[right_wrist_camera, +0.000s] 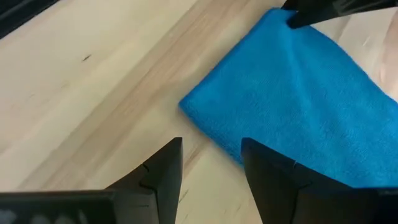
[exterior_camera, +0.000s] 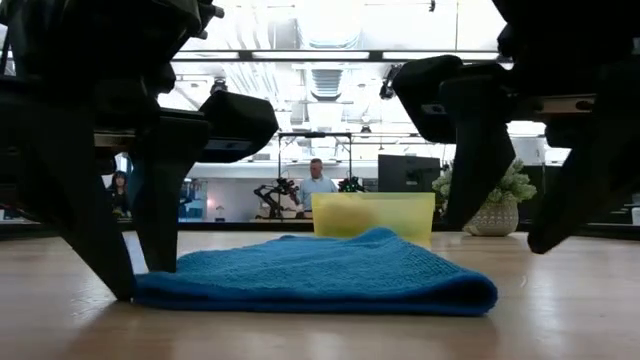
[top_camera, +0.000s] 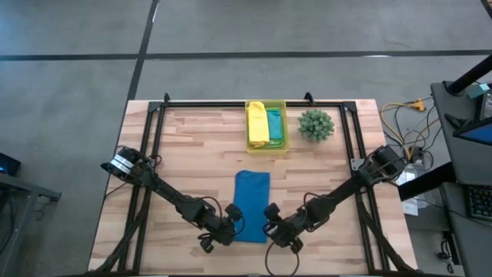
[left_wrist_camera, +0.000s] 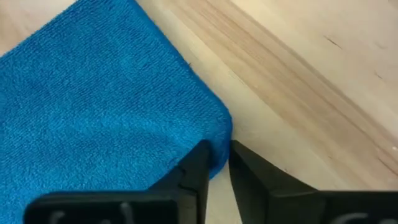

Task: Fold microfiber towels
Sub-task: Fold the blue microfiber cloth

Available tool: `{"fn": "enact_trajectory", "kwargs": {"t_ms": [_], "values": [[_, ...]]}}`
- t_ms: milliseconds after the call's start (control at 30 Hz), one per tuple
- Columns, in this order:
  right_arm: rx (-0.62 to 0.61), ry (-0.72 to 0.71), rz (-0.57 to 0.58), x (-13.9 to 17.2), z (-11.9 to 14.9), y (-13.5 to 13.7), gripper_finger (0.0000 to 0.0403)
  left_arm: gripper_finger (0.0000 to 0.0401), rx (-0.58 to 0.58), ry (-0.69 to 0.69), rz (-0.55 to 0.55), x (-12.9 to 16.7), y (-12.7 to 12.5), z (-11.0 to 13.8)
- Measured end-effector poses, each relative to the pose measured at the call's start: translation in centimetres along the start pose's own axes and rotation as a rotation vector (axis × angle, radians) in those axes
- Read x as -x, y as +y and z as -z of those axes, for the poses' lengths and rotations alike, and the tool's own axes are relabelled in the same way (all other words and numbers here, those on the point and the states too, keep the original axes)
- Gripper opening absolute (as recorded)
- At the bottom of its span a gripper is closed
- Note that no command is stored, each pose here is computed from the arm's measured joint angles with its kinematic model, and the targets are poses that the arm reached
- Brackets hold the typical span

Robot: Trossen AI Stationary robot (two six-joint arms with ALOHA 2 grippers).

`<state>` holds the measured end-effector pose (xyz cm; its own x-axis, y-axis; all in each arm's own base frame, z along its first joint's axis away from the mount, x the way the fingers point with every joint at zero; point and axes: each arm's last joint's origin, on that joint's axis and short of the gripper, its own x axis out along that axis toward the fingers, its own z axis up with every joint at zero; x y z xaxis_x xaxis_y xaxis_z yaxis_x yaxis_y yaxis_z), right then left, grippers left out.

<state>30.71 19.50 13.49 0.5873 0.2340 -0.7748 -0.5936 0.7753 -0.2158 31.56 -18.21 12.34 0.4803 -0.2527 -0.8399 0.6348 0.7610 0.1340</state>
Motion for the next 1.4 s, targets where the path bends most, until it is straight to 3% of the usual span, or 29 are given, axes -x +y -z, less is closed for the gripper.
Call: {"fn": "enact_trajectory", "kwargs": {"t_ms": [267, 600, 1033, 1167, 1400], "values": [[0.011, -0.079, 0.015, 0.0, -0.8, -0.1, 0.0162, 0.0032, 0.001, -0.005, -0.013, 0.0, 0.1, 0.0], [0.041, -0.089, -0.002, -0.4, -0.8, -0.1, 0.016, 0.0059, 0.004, -0.009, -0.015, -0.1, 0.1, 0.2], [0.003, 0.049, -0.011, -4.4, -1.2, 0.4, 0.0157, 0.0056, 0.006, -0.006, 0.002, -0.2, 0.1, 0.4], [-0.016, 0.058, -0.008, -4.3, -1.1, 0.7, 0.0128, 0.0029, 0.005, -0.004, 0.01, -0.2, 0.1, 0.5], [-0.074, 0.067, -0.014, -4.1, -1.2, 0.9, 0.002, 0.0002, 0.002, -0.002, 0.012, -0.2, 0.0, 0.5]]}}
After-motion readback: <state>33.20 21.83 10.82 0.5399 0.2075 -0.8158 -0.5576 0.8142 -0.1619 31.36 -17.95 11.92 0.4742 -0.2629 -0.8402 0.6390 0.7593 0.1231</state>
